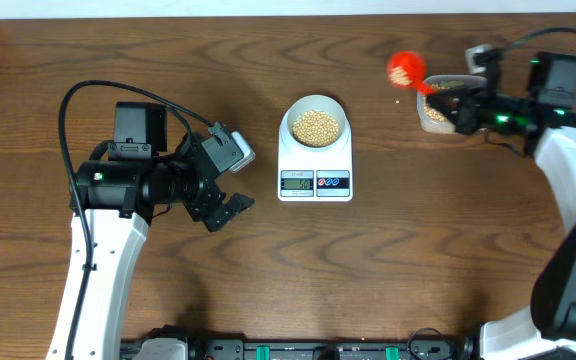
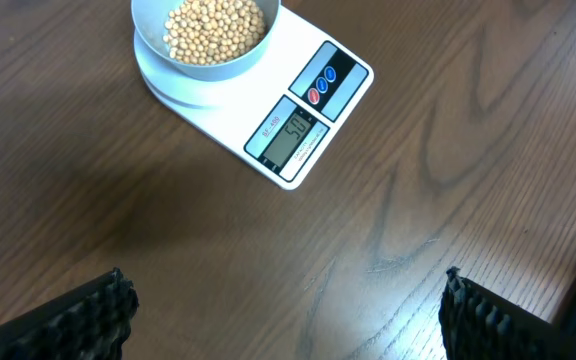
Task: Scoop item into bowl and weigh 50g on scale
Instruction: 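Swing the red scoop right past the soybean tub with the right gripper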
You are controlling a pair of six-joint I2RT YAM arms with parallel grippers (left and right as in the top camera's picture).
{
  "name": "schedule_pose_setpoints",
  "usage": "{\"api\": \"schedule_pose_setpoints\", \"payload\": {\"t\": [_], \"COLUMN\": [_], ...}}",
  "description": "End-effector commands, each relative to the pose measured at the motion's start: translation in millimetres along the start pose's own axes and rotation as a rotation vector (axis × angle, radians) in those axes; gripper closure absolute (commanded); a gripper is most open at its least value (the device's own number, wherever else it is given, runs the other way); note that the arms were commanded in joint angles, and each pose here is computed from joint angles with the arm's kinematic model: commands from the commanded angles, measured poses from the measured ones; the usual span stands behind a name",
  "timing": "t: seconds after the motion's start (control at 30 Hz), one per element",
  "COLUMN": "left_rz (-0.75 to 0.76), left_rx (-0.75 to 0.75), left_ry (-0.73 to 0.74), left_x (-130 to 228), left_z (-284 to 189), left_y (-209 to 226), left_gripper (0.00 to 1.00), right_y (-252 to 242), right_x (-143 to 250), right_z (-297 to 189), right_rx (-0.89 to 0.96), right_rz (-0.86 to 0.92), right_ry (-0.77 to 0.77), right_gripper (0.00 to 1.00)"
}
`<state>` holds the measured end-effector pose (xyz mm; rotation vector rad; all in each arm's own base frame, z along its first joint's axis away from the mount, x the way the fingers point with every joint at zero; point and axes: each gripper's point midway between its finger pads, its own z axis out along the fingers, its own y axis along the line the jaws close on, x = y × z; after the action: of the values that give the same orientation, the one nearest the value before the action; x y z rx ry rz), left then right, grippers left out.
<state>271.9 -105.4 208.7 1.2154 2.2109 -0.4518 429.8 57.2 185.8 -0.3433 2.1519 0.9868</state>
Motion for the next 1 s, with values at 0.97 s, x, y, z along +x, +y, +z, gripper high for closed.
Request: {"api": "schedule_pose_setpoints", "payload": {"t": [0.97], "left_rz": [0.012], "left_rx": [-0.012], "left_ry": [-0.031], "left_x": [-10], "left_z": [-8], "left_y": [2], "left_gripper": [0.01], "right_y": [-92], "right_x": [23], "right_z": [-65], "right_rx": [1.05], "right_rz": [-0.325], "right_ry": [0.373], "right_gripper": [0.99]}}
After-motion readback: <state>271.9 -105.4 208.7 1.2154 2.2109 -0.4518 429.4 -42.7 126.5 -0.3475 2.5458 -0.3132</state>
